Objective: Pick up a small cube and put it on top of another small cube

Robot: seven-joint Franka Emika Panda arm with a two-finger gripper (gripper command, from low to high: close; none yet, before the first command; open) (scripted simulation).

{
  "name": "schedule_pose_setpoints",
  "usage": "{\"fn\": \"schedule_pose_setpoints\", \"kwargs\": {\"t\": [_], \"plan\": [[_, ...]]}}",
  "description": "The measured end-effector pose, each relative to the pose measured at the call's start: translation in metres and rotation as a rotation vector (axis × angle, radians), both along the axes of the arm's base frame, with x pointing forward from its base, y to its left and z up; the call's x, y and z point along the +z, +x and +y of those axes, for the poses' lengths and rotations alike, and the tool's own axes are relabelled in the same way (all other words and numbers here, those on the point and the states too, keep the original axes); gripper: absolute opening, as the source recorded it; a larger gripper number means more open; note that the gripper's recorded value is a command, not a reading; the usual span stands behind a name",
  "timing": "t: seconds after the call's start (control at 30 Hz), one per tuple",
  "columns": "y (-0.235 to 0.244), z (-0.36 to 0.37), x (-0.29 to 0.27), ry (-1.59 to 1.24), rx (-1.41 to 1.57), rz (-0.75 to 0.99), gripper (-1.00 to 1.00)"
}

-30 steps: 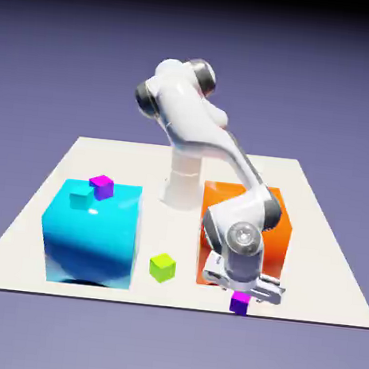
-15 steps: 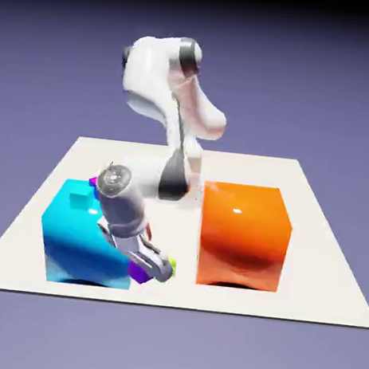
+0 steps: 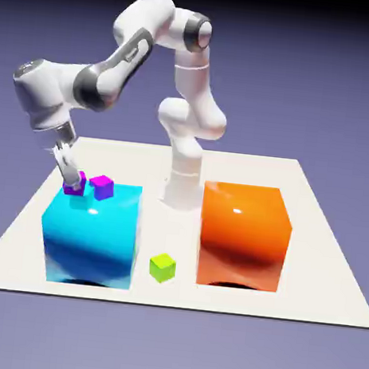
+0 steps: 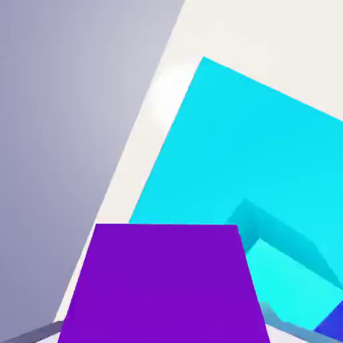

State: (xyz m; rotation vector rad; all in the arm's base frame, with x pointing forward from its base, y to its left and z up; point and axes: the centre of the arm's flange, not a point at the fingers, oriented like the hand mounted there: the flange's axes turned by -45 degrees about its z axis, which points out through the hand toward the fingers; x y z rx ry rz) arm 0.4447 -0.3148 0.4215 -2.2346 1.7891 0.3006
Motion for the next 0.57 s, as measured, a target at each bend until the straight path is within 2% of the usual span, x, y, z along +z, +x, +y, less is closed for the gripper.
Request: {"fn": "schedule_pose_setpoints", "kwargs": {"t": [0.23,0.3,0.33,0.43,0.47,0.57], "plan": [[-0.104,-0.012,0.037,0.145,-0.432,-0.017,-1.00],[-0.080,0.021,0.018,0.153,-0.399,0.074,-1.00],[-0.080,0.021,0.018,0.152,-0.398,0.074,-1.00],[-0.076,0.038,-0.032,0.154,-0.398,0.073,-1.00],[-0.076,0.043,-0.047,0.153,-0.399,0.074,1.00],[-0.076,0.037,-0.031,0.153,-0.397,0.075,1.00]]}}
